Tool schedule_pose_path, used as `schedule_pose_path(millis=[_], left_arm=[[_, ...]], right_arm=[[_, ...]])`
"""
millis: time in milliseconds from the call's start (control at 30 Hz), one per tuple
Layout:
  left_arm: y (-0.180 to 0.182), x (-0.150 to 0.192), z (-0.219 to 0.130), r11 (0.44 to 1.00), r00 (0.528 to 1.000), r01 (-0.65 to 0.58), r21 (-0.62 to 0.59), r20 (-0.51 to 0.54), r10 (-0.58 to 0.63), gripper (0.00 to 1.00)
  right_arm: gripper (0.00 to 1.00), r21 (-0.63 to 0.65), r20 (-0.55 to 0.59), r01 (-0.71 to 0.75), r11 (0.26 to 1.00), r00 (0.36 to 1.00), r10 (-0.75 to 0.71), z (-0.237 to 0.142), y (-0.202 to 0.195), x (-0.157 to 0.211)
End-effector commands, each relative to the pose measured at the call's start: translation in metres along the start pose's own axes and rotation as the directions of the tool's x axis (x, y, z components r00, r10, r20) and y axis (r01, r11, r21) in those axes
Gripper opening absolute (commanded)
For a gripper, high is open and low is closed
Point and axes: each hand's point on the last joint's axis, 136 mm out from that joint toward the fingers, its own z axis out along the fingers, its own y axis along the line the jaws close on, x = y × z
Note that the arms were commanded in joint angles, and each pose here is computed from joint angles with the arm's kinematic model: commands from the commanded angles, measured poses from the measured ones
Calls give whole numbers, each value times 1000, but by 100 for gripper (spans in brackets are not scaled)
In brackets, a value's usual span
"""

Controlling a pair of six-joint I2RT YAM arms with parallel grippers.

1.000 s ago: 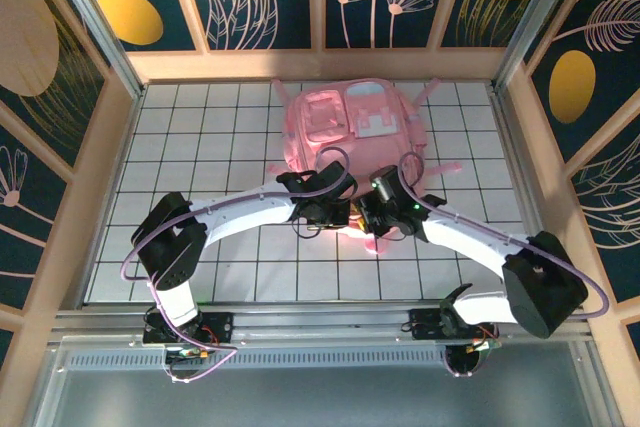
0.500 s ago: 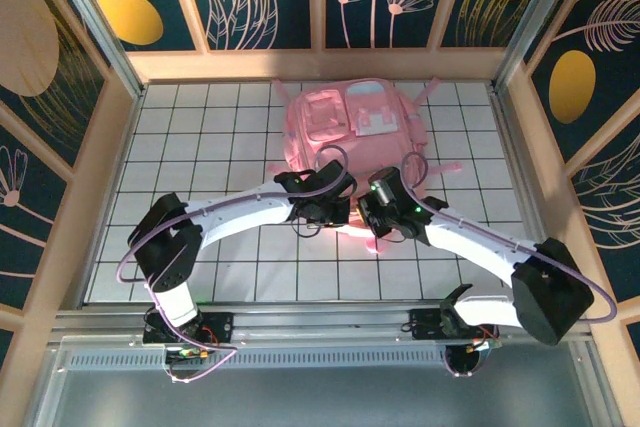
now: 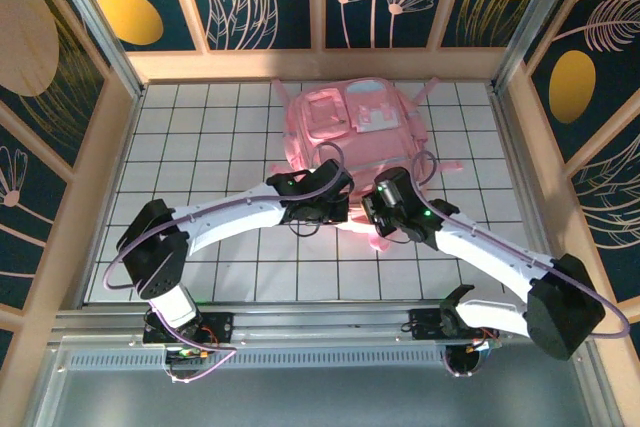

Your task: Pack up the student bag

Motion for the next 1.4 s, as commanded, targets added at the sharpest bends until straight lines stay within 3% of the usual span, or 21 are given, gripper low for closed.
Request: schedule_pose_path(millis=[0,233,400,433,567,633,967,1367], left_arm=[[50,1,-10,981,999,16,-192,35,-9,0],[55,-2,-15,978,998,10,-210,58,2,0],[54,-4,-17,980,997,2,-197,74,12,0],[51,-4,-16,984,997,1,-179,71,12,0],[32,2,-13,997,999,-8,-81,36,11,0],[20,3,-14,999,999,-21,-38,26,22,0],[-14,-1,-32,996,997,-70,56,45,67,0],[-31,-6,-49,992,995,-76,100,76,68,0]], right_arm=[[0,36,188,1,999,982,-8,-14,-15,-40],[0,2,189,-14,1000,982,14,-22,-11,-45],[0,-23,119,-24,999,993,26,-18,-6,-34],[3,-32,83,-22,999,996,24,-15,-4,-29],[39,-14,16,-1,1000,1000,1,-19,3,-18],[46,-14,7,5,1000,1000,-5,-25,5,-15],[53,-61,-87,-117,991,990,111,-34,-10,-2],[56,-39,-179,-100,994,980,91,-11,-3,20]])
